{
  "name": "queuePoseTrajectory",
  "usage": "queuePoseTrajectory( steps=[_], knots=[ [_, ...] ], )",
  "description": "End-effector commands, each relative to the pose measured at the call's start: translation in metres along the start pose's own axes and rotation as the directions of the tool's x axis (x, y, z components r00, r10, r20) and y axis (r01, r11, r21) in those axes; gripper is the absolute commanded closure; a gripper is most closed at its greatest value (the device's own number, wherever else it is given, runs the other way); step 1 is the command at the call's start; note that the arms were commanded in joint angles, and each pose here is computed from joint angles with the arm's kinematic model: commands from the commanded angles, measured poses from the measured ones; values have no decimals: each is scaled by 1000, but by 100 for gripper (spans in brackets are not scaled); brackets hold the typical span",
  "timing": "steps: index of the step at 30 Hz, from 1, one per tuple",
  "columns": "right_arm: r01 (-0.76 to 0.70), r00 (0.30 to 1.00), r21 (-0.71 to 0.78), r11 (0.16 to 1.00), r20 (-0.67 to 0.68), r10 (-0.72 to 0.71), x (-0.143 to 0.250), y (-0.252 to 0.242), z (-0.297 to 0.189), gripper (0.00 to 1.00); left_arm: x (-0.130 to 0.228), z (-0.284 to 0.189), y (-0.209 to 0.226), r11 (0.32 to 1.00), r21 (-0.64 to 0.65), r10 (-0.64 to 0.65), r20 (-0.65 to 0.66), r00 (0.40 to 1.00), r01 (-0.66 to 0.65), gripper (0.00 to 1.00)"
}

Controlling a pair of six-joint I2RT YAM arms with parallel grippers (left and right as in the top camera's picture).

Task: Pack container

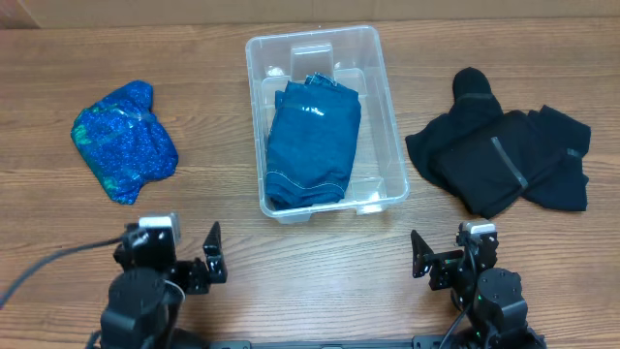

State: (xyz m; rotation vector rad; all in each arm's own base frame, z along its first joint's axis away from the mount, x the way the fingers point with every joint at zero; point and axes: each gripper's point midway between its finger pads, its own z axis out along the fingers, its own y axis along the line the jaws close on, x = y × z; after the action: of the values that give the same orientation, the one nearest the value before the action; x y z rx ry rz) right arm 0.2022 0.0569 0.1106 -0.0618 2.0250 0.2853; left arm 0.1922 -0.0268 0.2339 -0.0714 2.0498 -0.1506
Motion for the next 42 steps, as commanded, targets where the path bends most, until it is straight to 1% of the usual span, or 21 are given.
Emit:
queuePoseTrajectory(
  steps=[1,6,10,13,20,25,42],
  knots=[
    [5,1000,14,1000,-1,-5,4,-3,3,0,22,12,-1,999,48,-9,33,999,8,0],
    [5,1000,14,1000,-1,-5,4,-3,3,0,31,25,13,999,12,-52,110,993,51,0],
    [5,1000,14,1000,-1,-5,4,-3,3,0,29,29,22,999,-17,-29,189,982,33,0],
    [5,1000,14,1000,-1,-5,4,-3,3,0,33,34,28,999,-35,-27,220,975,36,0],
    [5,1000,14,1000,-1,-5,4,-3,3,0,53,54,36,997,-66,-22,193,981,36,0],
    [5,1000,14,1000,-1,-5,4,-3,3,0,66,77,27,1000,-2,-25,215,976,26,0],
    [5,1000,14,1000,-1,-5,4,-3,3,0,65,78,28,1000,-7,-24,225,974,27,0]
  ],
)
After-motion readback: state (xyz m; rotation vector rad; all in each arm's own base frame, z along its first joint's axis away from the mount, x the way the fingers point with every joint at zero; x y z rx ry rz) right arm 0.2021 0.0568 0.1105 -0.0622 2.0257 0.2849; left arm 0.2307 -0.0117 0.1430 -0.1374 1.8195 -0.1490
